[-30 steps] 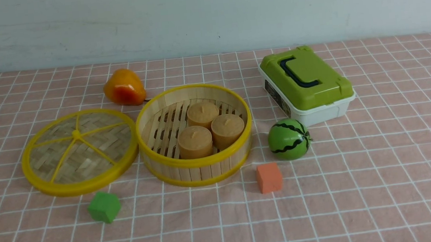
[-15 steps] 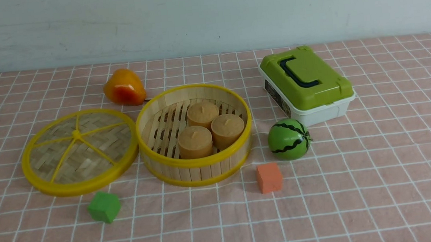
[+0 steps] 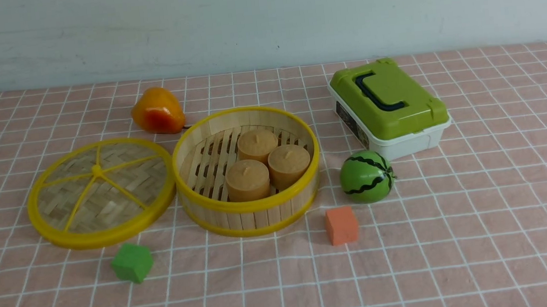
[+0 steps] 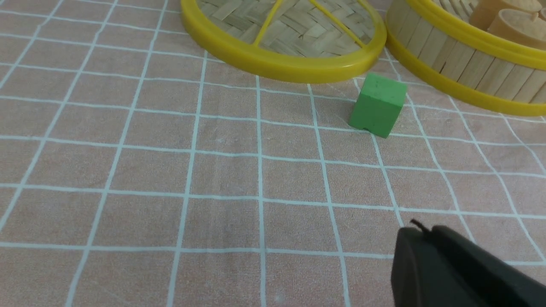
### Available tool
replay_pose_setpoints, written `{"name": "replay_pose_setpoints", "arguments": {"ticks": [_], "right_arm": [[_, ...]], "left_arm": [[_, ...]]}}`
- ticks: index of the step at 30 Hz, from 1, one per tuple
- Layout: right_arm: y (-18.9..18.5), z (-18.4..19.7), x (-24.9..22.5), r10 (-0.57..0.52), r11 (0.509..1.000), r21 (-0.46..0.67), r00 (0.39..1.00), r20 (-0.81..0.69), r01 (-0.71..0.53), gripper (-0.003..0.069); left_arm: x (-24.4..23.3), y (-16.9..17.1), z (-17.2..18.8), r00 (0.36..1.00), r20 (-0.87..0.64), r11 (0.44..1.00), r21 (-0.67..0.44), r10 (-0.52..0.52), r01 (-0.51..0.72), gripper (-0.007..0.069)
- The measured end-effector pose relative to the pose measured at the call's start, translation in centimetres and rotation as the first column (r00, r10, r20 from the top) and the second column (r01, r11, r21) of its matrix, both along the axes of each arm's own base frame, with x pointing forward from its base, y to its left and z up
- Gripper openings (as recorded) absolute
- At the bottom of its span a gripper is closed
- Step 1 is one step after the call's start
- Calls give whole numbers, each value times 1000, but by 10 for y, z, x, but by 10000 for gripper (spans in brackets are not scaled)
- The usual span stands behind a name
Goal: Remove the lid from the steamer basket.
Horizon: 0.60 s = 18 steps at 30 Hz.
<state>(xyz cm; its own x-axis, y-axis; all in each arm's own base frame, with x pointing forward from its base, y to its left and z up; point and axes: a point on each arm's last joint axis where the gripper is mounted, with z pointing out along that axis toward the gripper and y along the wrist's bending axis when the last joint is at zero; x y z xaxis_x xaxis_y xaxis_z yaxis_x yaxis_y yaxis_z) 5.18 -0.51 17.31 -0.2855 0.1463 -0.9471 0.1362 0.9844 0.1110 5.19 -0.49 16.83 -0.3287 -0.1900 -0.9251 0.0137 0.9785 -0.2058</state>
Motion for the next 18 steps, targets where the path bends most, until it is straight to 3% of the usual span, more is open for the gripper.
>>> {"name": "replay_pose_setpoints", "arguments": {"ticks": [18], "right_arm": [[0, 0, 0, 0, 1000, 0, 1000, 0, 0, 241]], "left_arm": [[0, 0, 0, 1000, 0, 1000, 0, 0, 0, 29]]}}
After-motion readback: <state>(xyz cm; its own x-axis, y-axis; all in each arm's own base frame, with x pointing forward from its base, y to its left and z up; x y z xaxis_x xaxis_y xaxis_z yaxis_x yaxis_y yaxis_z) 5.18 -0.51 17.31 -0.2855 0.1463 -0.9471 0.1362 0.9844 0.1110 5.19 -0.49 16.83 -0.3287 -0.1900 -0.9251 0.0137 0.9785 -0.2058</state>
